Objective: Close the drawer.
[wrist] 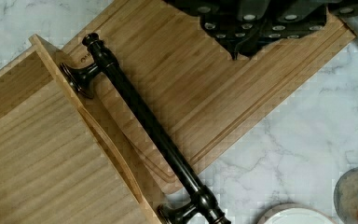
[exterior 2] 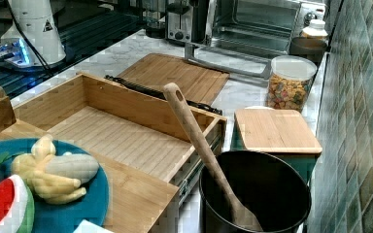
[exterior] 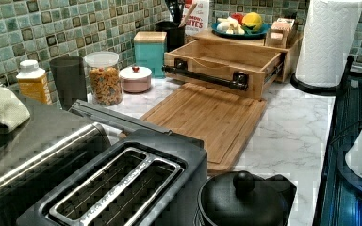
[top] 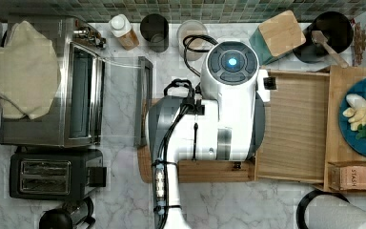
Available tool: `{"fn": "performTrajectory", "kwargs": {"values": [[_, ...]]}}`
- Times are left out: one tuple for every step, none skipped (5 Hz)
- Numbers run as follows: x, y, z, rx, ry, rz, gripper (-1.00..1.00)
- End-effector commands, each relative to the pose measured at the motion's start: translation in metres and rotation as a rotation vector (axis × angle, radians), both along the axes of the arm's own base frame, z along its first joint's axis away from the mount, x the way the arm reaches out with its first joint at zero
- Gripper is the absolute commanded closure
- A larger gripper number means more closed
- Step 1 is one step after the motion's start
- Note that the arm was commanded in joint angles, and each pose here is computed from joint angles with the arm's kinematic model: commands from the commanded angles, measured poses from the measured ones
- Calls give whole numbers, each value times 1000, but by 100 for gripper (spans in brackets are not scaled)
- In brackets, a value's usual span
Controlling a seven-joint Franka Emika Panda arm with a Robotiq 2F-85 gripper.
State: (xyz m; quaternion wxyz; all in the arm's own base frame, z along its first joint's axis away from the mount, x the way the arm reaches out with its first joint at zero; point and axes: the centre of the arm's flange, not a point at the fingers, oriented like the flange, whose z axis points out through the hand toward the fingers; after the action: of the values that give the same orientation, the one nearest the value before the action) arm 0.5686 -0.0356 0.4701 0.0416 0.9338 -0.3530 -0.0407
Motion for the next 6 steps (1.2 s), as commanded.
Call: {"fn": "performTrajectory", "kwargs": {"values": [[-2,-1,-5,-7,11,2,100],[-20,19,-30,-72,-62,87,100],[-34,14,-50,-20,-36,197,100],[-44,14,-72,-61,-46,293,100],[-43,-1,-91,-2,-7,357,100],[-44,-13,-115,-2,-20,432,100]]}}
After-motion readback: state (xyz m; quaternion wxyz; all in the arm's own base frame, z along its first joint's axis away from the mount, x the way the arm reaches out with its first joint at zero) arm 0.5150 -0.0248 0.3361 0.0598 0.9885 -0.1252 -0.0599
